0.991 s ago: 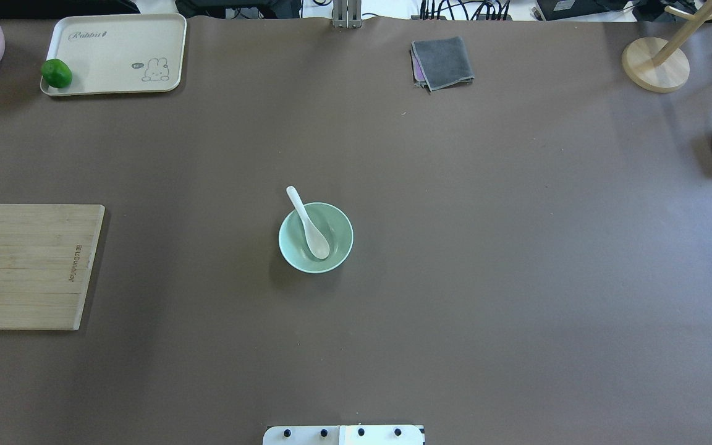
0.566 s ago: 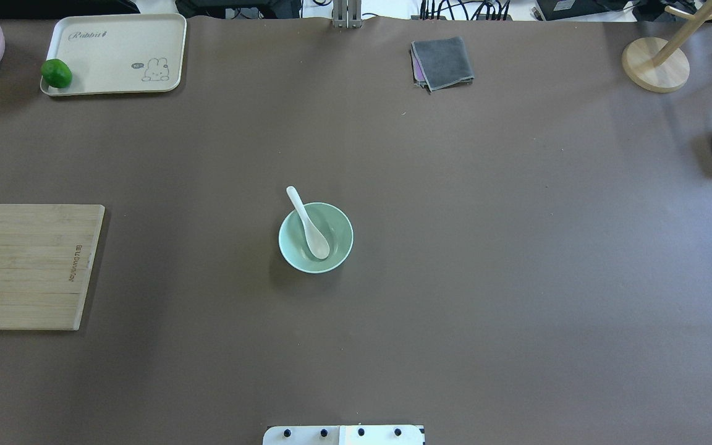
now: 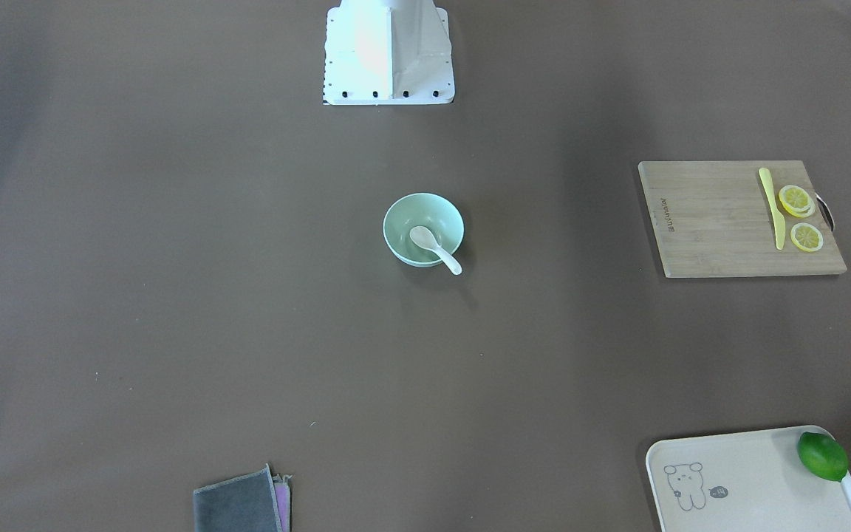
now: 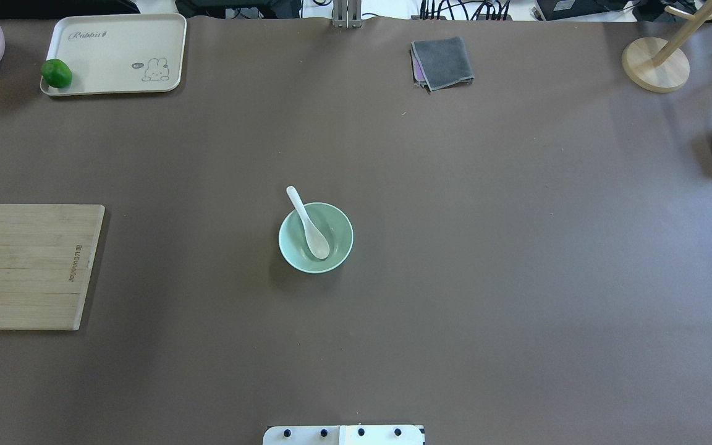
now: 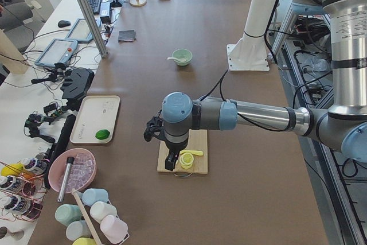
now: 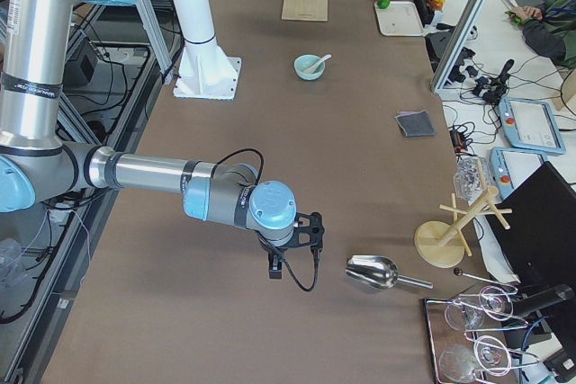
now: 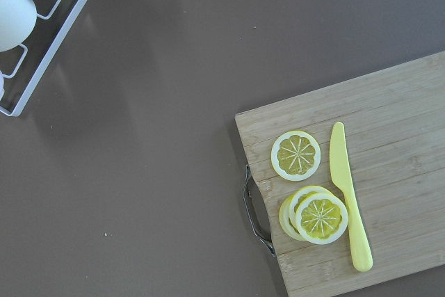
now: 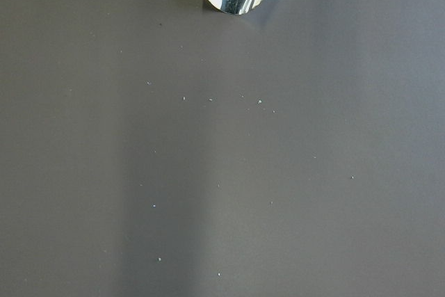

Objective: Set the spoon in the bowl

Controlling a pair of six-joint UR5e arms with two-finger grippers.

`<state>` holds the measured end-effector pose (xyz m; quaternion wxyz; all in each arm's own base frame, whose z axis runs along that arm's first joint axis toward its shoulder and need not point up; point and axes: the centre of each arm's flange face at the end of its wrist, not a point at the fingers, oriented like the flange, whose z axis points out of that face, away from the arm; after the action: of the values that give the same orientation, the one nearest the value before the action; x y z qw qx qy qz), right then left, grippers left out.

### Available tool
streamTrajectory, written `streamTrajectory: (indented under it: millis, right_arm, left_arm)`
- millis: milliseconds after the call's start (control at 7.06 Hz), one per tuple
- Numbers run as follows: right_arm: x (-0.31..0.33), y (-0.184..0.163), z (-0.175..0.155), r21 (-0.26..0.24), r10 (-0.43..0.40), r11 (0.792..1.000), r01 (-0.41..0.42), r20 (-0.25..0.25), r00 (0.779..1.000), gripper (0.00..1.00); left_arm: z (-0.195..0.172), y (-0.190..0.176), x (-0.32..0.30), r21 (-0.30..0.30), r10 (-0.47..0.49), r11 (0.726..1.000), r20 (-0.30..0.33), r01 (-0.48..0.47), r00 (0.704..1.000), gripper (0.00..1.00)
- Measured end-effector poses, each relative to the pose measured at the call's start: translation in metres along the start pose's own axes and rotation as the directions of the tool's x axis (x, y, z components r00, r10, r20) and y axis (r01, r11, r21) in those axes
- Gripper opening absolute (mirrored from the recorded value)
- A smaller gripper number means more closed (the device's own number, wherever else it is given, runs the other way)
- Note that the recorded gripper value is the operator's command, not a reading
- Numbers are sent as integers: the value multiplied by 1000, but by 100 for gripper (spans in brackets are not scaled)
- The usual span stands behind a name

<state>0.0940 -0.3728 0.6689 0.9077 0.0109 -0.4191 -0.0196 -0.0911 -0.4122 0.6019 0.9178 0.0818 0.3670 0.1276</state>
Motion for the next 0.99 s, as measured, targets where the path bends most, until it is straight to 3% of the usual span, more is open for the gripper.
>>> streamTrajectory:
  millis: [991]
  right_arm:
    - [-2, 0, 2, 2, 4, 1000, -4, 34, 999, 100]
  left_arm:
    - [-3, 2, 2, 5, 2, 1000, 1, -2, 1000, 98]
